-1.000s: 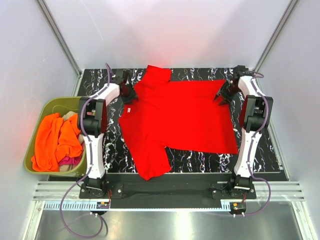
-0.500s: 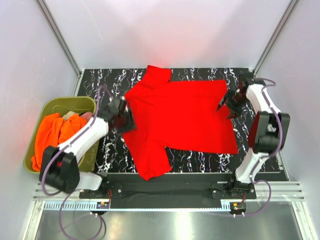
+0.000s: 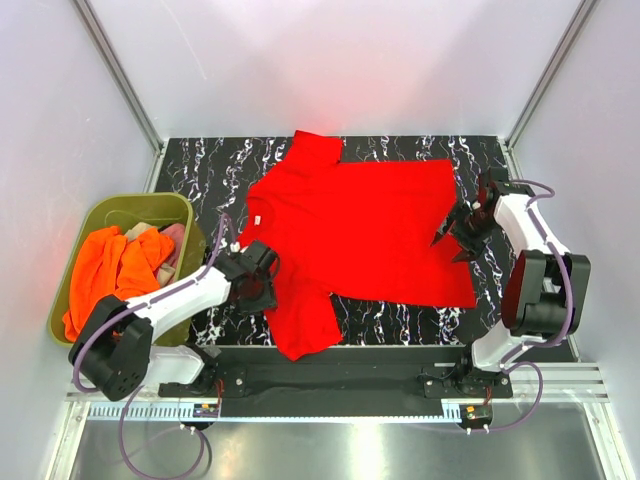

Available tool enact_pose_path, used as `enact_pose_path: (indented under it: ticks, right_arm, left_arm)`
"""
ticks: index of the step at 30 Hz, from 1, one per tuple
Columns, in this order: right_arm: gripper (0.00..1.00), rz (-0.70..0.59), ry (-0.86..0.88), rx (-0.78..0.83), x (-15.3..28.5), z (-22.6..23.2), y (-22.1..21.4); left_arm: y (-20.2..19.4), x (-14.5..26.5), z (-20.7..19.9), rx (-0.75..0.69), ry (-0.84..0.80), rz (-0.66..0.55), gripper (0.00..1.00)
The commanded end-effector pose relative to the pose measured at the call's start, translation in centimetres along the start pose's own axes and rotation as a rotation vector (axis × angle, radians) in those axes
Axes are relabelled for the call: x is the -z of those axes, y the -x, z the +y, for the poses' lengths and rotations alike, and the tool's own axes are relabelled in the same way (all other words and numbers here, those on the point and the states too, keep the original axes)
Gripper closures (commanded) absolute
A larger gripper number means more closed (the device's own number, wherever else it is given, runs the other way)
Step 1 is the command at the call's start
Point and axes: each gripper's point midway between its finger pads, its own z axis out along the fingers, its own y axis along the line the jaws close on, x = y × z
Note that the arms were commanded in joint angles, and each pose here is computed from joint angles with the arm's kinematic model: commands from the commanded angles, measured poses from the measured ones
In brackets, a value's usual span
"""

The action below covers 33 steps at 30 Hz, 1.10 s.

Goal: Fold and stack the t-shirts
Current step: Flatten the tshirt out

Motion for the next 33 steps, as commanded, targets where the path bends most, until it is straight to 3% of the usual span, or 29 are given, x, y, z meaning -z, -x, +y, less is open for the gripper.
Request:
enact_pose_path:
  ticks: [1, 9, 15, 20, 33]
  right_arm:
    - [0.27, -0.063, 0.060, 0.022, 1.7, 1.3, 0.2]
    - [0.27, -0.051, 0.040, 0.009, 1.3, 0.9, 0.0]
    - [0.28, -0.026, -0.099, -0.109, 0.2, -2.8, -1.2]
    - [0.38, 0.014, -0.135, -0.264, -0.4, -5.8, -2.6]
    - [0.57, -0.031, -0.263, -0.530, 0.4, -13.0, -3.6]
  left_arm:
    - [0.7, -0.2, -0.1, 0.046, 0.011, -0.057, 0.55]
    - [0.1, -2.0, -0.3, 0.057, 0.026, -0.023, 0.55]
    - [-1.0, -3.1, 0.3, 0.058, 0.058, 0.027, 0.73]
    - [-0.4, -1.9, -0.1, 0.036, 0.024, -0.006, 0.93]
    - [0.6, 0.7, -1.4, -0.029, -0.076, -0.056, 1.00]
